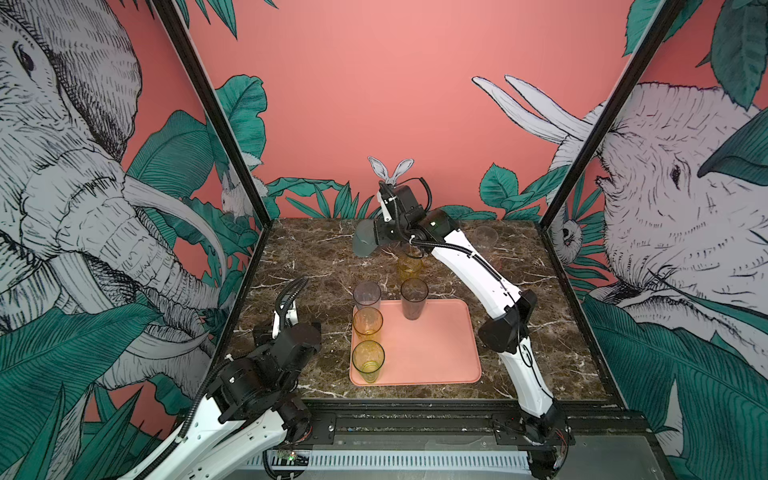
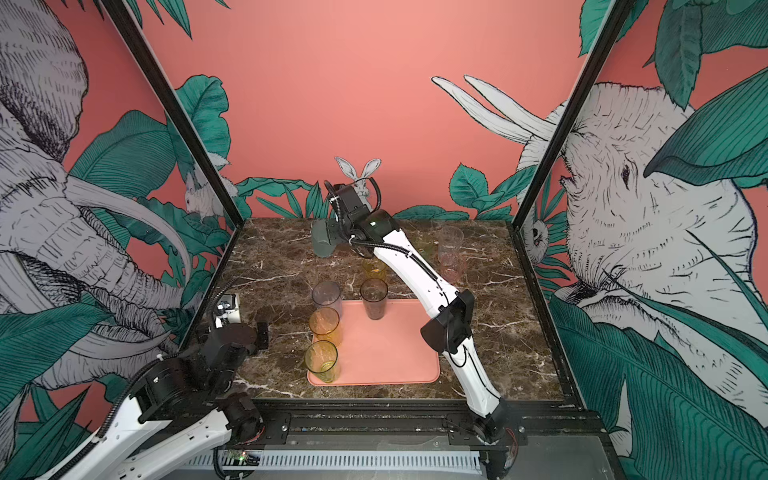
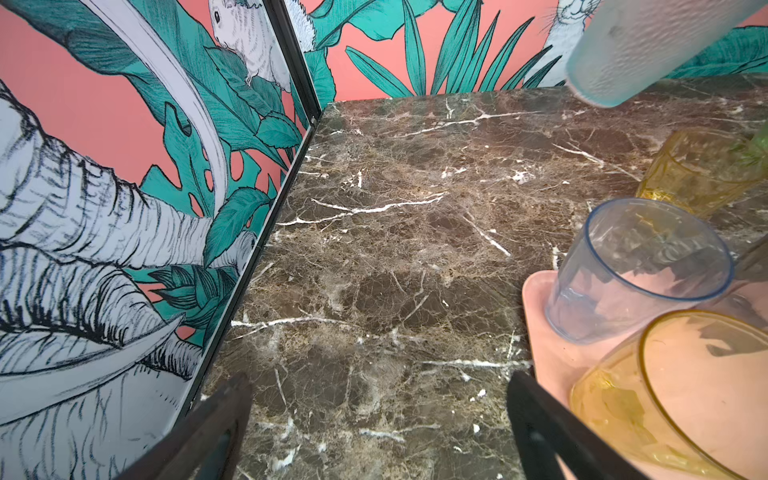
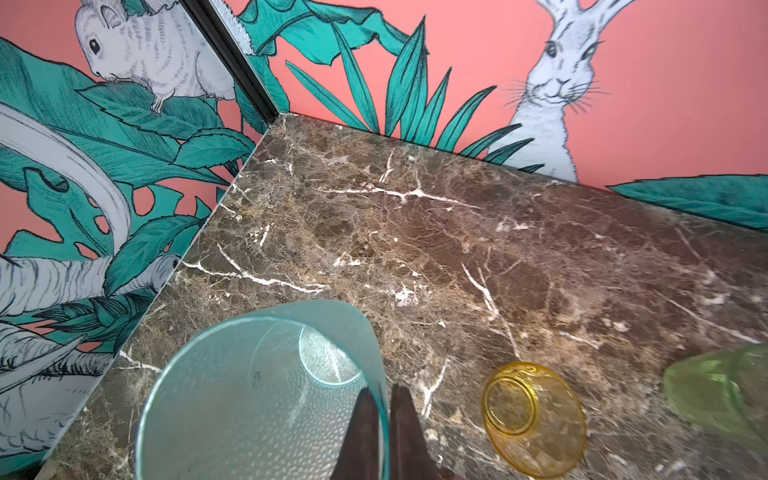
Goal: Place the glasses into the tray
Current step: 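Lift the teal glass and swing it away from the robot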
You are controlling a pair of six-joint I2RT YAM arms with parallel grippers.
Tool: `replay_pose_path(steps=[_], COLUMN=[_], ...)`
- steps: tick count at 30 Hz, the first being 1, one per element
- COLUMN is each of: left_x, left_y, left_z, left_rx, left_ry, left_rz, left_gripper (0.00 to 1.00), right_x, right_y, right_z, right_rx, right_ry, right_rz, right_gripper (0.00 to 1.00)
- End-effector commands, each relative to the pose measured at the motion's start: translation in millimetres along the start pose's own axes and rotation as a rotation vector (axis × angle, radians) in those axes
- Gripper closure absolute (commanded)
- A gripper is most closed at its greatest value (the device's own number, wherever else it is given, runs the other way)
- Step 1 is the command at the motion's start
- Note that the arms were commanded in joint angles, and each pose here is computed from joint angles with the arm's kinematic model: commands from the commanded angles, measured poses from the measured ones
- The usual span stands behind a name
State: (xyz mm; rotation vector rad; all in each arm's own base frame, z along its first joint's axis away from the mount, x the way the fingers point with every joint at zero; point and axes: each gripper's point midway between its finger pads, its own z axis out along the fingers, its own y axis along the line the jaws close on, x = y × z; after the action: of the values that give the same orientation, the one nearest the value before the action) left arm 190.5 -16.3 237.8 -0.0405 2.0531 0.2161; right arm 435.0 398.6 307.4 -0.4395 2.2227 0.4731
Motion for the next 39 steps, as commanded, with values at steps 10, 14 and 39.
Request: replay_pose_path(steps=[10, 14, 39], left_x=[0, -3, -12], left_y=[0, -6, -40], left_z=[2, 5, 19], left_rx=[-0.007, 0.001, 0.051], left_ry=[-0.010, -0.017, 0.002], left_rz=[-0.022, -0.022, -0.028], left_gripper=[0.04, 0.04, 0.04], right_x=[-21, -20, 37], right_y=[-63, -80, -146], right_z=[-74, -92, -163], right_rx=[0.147, 0.179, 0.270], right_ry=[-0.056, -0.059, -0.018], right_rz=[0.002, 0.011, 0.059], right_gripper=[1.00, 1.00, 1.00])
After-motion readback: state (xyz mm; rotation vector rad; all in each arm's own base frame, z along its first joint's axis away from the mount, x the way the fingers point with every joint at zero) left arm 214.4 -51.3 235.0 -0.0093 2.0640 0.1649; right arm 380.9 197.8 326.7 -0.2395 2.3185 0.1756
